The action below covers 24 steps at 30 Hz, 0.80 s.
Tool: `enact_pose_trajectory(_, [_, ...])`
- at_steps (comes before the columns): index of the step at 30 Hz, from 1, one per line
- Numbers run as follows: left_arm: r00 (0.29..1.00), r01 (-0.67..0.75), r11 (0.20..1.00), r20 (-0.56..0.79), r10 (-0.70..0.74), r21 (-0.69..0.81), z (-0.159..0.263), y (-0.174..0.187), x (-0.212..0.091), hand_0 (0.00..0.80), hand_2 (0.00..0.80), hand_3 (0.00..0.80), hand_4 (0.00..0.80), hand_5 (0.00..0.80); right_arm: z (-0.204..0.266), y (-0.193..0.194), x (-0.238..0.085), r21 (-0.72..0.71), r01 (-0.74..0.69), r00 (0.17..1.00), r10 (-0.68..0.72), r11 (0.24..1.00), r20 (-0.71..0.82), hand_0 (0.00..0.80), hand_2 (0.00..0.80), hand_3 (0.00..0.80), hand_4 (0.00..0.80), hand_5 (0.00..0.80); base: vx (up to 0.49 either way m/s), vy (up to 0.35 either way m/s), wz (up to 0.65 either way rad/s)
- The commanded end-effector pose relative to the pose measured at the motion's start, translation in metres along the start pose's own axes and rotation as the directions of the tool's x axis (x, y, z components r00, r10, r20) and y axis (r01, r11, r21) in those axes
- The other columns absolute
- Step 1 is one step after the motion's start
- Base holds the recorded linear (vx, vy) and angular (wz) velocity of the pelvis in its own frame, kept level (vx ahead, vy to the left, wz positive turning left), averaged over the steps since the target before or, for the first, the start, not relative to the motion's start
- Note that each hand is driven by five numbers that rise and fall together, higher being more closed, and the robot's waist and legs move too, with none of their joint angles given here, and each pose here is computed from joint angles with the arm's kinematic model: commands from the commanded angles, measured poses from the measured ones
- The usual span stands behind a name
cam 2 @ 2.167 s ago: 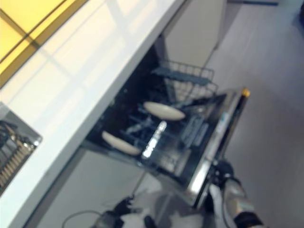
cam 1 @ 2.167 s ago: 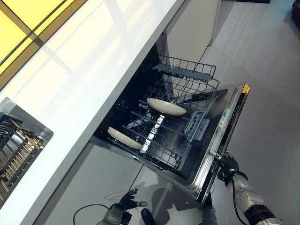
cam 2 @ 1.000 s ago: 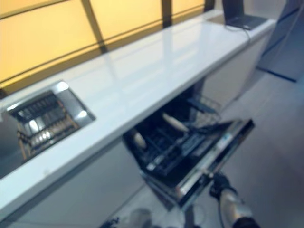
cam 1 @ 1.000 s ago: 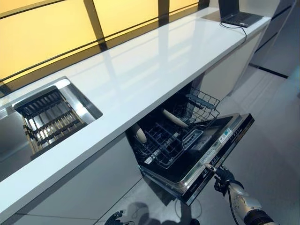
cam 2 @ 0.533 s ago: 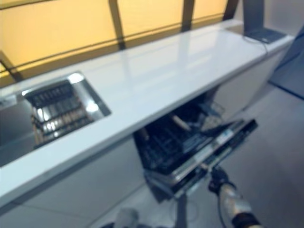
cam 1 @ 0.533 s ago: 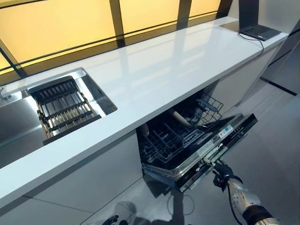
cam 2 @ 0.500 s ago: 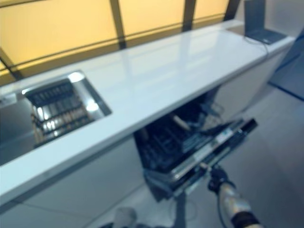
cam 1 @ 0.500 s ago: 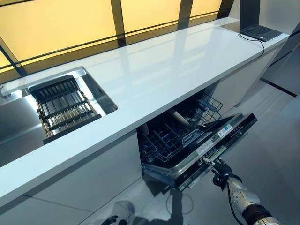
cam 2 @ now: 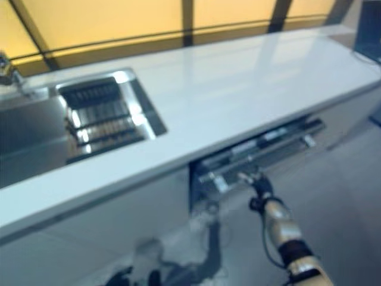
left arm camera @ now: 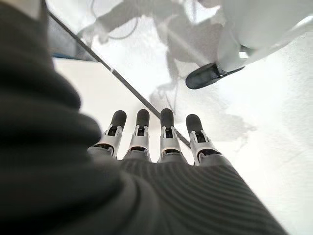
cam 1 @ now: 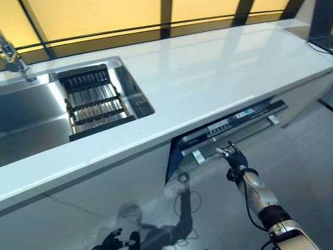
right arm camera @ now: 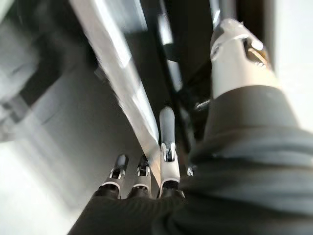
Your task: Take plates into dishwasher
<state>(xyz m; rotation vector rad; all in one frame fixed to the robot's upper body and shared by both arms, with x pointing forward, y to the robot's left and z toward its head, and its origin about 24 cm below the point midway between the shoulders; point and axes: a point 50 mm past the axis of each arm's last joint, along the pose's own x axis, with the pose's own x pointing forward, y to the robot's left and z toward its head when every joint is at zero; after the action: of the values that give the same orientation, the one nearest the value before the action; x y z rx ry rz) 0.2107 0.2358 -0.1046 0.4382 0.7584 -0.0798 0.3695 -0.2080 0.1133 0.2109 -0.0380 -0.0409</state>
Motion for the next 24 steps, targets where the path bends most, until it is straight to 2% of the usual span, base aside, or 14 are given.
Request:
enact_pose_trajectory(1, [1.000, 0.011, 0.997, 0.010, -0.012, 0.072, 0.001, 0.004, -0.001, 0.000, 0.000, 0.000, 0.000, 0.000, 0.096, 0.067, 0.010, -0.008, -0.297, 0.874, 0.276, 0.955, 0.400, 0.000, 0.000, 0.000, 0.000, 0.000, 0.073, -0.093, 0.26])
enact_pose_trajectory(4, [1.000, 0.016, 0.996, 0.009, -0.017, 0.089, -0.001, 0.006, -0.001, 0.000, 0.000, 0.000, 0.000, 0.000, 0.104, 0.074, 0.005, -0.058, -0.311, 0.833, 0.302, 0.949, 0.463, 0.000, 0.000, 0.000, 0.000, 0.000, 0.047, -0.076, 0.13])
enact_pose_trajectory(15, [1.000, -0.013, 0.994, 0.022, 0.010, 0.112, -0.001, 0.013, -0.003, 0.000, 0.000, 0.000, 0.000, 0.000, 0.097, 0.069, -0.005, -0.348, -0.186, 0.820, 0.340, 0.919, 0.460, 0.000, 0.000, 0.000, 0.000, 0.000, 0.009, -0.064, 0.04])
enact_pose_trajectory(20, [1.000, -0.030, 0.994, 0.004, 0.030, 0.108, -0.006, 0.018, -0.004, 0.000, 0.000, 0.000, 0.000, 0.000, 0.088, 0.065, -0.008, -0.390, -0.168, 0.838, 0.339, 0.905, 0.426, 0.000, 0.000, 0.000, 0.000, 0.000, -0.016, -0.054, 0.02])
enact_pose_trajectory(24, [0.998, -0.063, 0.993, -0.017, 0.065, 0.103, -0.015, 0.023, -0.008, 0.000, 0.000, 0.000, 0.000, 0.000, 0.060, 0.051, -0.011, -0.445, -0.134, 0.901, 0.296, 0.886, 0.319, 0.000, 0.000, 0.000, 0.000, 0.000, -0.074, -0.127, 0.01])
